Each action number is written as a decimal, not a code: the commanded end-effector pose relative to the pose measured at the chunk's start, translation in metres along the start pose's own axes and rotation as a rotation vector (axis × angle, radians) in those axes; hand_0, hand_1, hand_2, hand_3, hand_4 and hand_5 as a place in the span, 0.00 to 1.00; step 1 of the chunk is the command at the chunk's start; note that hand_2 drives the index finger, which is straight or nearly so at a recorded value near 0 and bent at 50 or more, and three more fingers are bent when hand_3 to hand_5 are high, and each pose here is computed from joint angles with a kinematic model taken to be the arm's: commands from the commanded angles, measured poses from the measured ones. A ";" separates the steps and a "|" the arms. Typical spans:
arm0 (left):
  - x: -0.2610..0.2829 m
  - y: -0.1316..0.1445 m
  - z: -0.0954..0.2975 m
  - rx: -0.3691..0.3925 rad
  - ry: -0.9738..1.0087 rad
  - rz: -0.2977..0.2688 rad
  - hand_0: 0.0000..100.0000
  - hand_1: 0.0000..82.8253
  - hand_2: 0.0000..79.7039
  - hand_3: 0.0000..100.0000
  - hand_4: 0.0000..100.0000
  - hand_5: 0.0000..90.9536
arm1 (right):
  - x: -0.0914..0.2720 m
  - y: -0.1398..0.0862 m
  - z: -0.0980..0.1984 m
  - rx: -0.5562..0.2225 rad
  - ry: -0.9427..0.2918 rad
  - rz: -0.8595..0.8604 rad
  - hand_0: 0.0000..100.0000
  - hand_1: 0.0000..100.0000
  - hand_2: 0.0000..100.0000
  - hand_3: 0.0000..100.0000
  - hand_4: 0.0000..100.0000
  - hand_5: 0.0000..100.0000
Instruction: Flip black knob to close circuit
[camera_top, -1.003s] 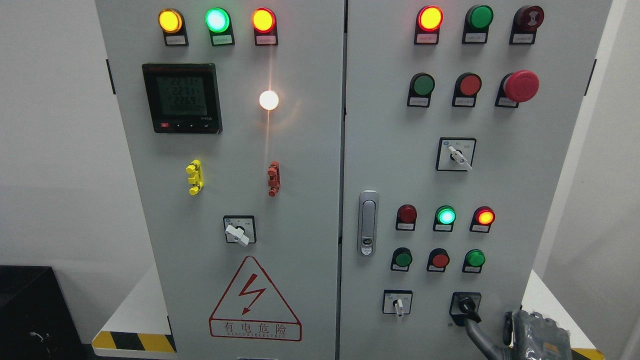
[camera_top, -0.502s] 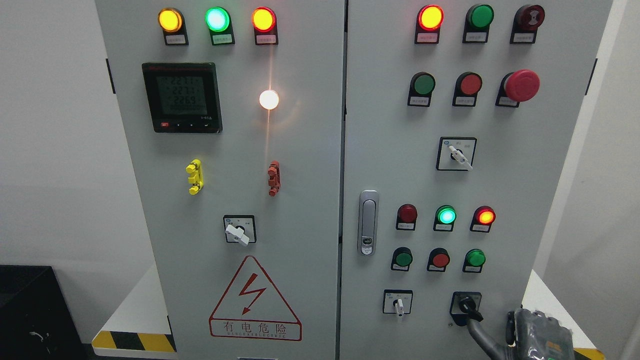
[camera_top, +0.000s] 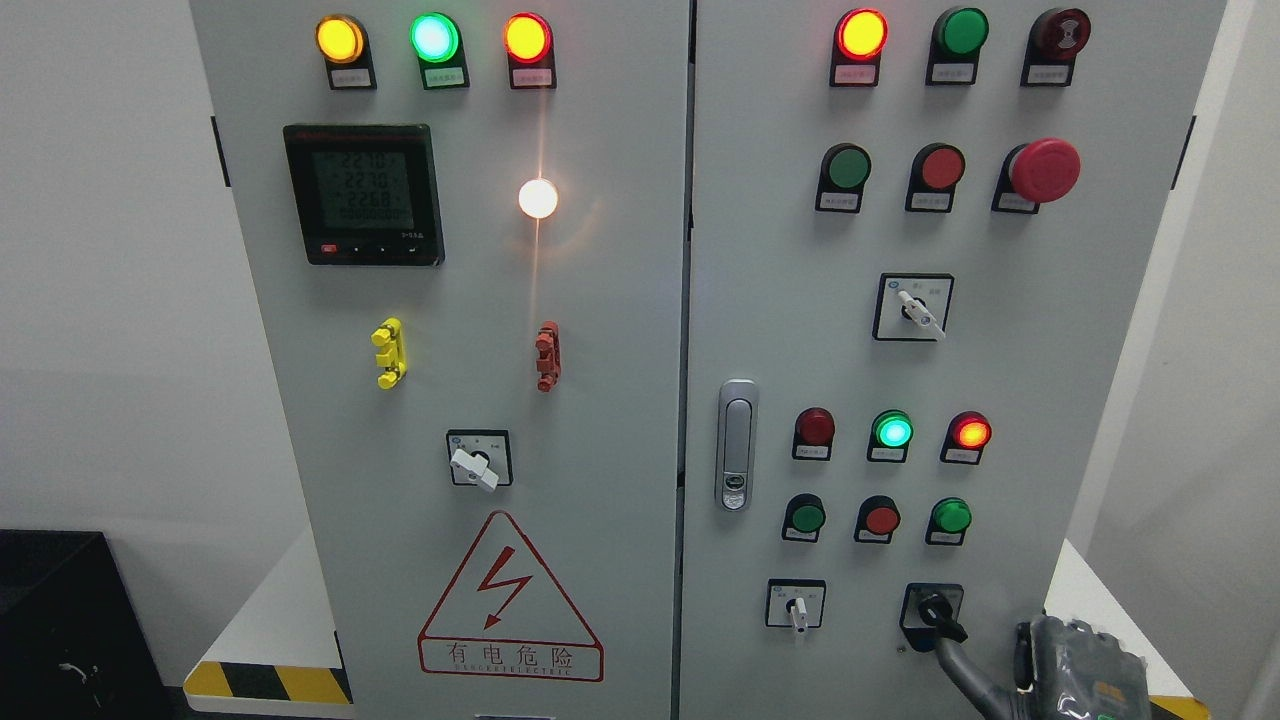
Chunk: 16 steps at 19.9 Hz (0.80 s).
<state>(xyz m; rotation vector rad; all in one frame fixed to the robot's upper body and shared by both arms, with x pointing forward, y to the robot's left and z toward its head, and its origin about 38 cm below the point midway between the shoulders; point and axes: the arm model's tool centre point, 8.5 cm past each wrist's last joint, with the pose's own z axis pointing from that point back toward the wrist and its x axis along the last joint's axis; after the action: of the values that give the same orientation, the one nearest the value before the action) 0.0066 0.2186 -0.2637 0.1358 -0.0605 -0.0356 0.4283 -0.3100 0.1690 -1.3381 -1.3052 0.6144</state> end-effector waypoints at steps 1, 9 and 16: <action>-0.005 -0.002 0.000 -0.004 -0.005 0.004 0.12 0.67 0.00 0.00 0.00 0.00 | 0.001 -0.003 0.000 -0.013 -0.007 -0.015 0.00 0.00 0.91 1.00 0.94 0.97; -0.004 -0.002 0.000 -0.004 -0.007 0.003 0.12 0.67 0.00 0.00 0.00 0.00 | 0.006 -0.006 0.002 -0.022 -0.033 -0.020 0.00 0.00 0.91 1.00 0.94 0.97; -0.004 -0.002 0.000 -0.004 -0.006 0.004 0.12 0.67 0.00 0.00 0.00 0.00 | 0.012 -0.002 0.008 -0.012 -0.075 -0.020 0.00 0.00 0.91 1.00 0.94 0.97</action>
<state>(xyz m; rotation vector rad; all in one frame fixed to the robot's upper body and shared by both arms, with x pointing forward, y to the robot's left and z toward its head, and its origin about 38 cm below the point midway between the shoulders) 0.0066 0.2186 -0.2637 0.1358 -0.0606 -0.0360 0.4259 -0.3038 0.1728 -1.3221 -1.3591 0.6345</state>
